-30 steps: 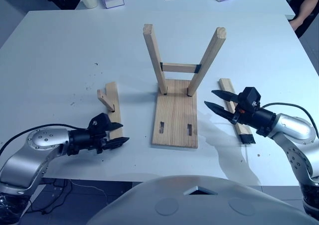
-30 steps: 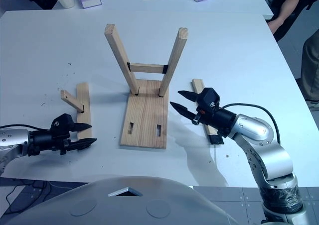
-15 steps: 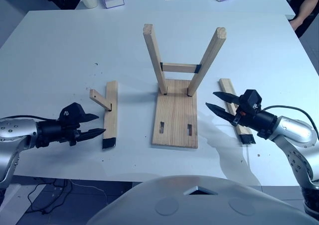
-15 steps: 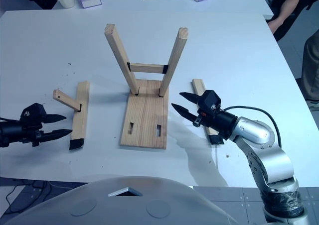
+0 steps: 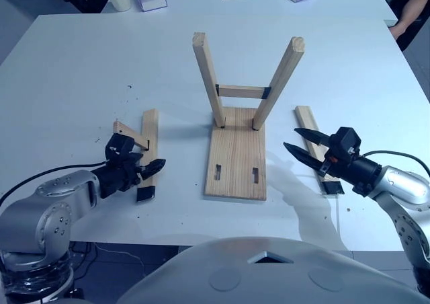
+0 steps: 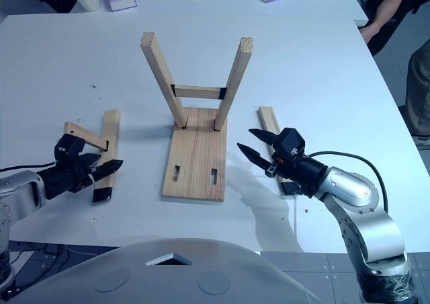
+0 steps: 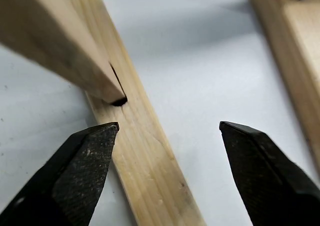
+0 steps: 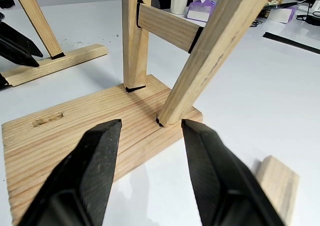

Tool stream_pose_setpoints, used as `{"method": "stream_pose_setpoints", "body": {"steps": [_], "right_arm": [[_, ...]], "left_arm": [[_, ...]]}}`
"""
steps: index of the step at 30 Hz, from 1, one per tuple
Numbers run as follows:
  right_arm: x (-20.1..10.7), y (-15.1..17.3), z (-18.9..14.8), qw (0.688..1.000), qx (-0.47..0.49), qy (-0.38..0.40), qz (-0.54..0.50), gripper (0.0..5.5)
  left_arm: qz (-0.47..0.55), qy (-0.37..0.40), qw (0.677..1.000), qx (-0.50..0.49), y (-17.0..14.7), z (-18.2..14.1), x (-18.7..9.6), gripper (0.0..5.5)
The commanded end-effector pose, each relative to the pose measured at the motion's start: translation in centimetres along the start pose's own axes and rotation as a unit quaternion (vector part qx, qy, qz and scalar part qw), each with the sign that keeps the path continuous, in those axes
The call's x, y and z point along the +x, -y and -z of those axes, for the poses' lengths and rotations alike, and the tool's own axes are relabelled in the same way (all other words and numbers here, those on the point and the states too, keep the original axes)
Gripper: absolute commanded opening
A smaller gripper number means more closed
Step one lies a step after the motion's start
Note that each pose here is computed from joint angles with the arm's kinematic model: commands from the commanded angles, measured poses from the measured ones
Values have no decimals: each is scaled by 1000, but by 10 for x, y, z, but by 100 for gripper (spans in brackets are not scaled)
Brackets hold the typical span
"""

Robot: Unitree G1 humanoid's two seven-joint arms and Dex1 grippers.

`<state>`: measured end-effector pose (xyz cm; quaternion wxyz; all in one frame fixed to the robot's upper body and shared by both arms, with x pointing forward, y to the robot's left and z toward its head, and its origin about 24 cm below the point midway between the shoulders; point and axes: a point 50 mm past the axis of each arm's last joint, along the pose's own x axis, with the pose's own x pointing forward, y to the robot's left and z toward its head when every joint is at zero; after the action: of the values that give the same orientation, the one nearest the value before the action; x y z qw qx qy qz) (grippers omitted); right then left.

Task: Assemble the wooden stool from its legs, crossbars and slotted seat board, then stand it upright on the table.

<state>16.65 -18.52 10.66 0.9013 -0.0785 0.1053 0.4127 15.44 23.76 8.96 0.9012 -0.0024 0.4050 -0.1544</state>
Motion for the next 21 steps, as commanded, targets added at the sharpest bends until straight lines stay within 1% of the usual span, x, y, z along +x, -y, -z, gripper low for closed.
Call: {"method": "stream_pose_setpoints", "body": {"steps": [1,2,7,9,12,14,16,17,18,21], "right_arm": [[0,4,-2,1000,-11,-4,-1,219],[0,4,-2,1000,-11,-5,0,219],[0,4,-1,1000,-10,-5,3,219],[0,3,0,1000,-9,-5,4,219],[1,2,1,1000,-8,-5,7,219],[1,2,1,1000,-9,-6,8,219],[2,3,1,1000,-9,-6,8,219],[3,3,1,1000,-11,-6,9,219],[3,4,0,1000,-12,-6,8,219],[4,8,-2,1000,-17,-7,2,219]], "left_arm": [[-35,-45,998,6,-7,24,3,376],[-29,-50,998,8,-6,28,4,376],[-12,-47,999,8,-5,39,8,297],[-5,-46,999,9,-6,39,9,271],[-6,-39,999,10,-11,37,13,217],[-10,-28,999,15,-17,33,16,201],[-21,-12,999,29,-25,27,18,201],[-27,4,999,31,-30,22,20,201],[-29,36,999,28,-37,10,21,201],[-40,154,987,17,-56,-35,18,201]]}}
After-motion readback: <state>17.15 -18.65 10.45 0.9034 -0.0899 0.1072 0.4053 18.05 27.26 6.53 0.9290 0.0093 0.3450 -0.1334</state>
